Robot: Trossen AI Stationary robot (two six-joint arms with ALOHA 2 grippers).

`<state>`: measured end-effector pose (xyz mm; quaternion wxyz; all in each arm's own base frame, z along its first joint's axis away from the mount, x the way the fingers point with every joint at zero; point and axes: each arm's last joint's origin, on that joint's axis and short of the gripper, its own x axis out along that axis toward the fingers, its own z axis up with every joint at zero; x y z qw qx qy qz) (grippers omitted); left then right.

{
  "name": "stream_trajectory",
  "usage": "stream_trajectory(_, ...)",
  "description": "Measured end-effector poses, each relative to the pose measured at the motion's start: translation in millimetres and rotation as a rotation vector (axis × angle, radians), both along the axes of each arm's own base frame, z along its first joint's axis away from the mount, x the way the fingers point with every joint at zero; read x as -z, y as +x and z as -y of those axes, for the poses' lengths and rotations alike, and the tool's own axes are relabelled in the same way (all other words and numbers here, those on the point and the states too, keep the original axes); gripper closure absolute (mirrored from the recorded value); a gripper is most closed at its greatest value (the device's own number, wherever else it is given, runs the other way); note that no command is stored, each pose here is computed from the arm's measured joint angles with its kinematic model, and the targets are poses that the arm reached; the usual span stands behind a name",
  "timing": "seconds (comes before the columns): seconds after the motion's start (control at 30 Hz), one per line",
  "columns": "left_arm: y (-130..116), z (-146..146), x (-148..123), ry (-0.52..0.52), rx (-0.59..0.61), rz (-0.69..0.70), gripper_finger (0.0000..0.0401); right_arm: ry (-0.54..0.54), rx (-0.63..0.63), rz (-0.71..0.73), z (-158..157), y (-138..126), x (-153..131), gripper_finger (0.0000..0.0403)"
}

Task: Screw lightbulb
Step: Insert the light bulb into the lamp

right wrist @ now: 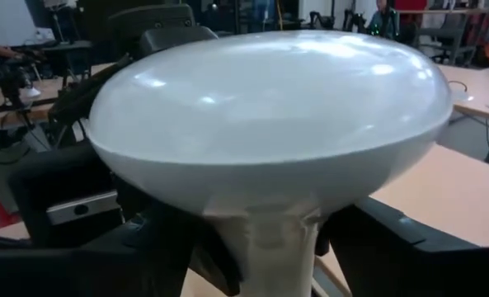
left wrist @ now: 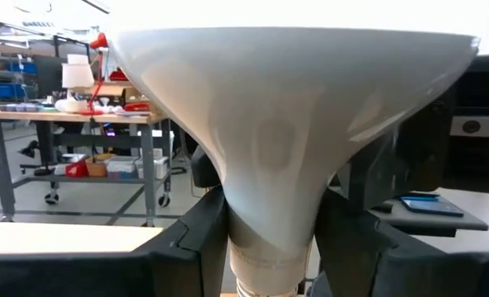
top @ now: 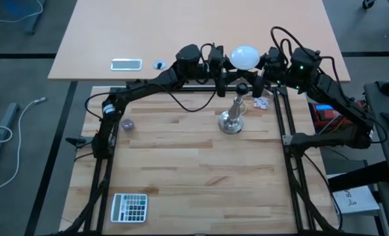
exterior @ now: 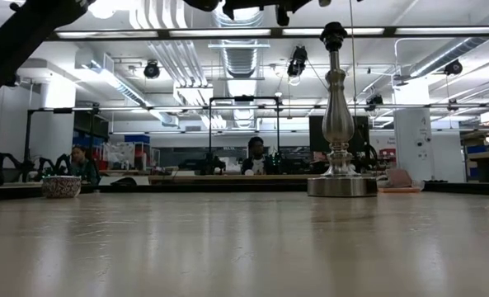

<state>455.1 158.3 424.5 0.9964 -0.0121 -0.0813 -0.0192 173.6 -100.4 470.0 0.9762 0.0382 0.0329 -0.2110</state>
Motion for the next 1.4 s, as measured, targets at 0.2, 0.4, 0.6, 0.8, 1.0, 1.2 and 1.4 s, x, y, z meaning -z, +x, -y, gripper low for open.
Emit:
stream_trajectory(0.2,2.7,9.2,-3.7,-0.001,-0.023,0.024,0.0260,-0.001,-0.005,0.008,-1.2,-1.5,-1.2,0.0193)
stream_trajectory(0.4,3.2,8.6,-1.2,-0.015,-0.043,0.000,0.0260,0.032,0.027,0.004,0.2,-3.4,0.6,0.0201)
stream_trajectory(0.6,5.1,5.9,5.6,-0.040,-0.128,-0.040,0.0260,0.087,0.088,-0.050,1.7,-7.6,8.9,0.0161)
stream_trajectory(0.8,4.9,3.1,6.7,-0.088,-0.187,-0.035,0.0260,0.118,0.111,-0.046,-4.2,-18.4,7.8,0.0136)
stream_trajectory(1.0,1.9,1.8,0.6,-0.092,-0.197,-0.010,0.0260,0.132,0.222,-0.123,-20.5,-50.5,10.9,0.0148)
stream_trajectory(1.2,-3.9,4.0,-15.7,-0.073,-0.196,0.038,0.0260,0.282,0.328,-0.277,-26.1,-67.9,43.6,0.0194)
stream_trajectory(1.4,-4.9,3.5,-17.5,-0.028,-0.211,0.028,0.0260,0.449,0.387,-0.442,-12.7,-48.3,121.7,0.0279)
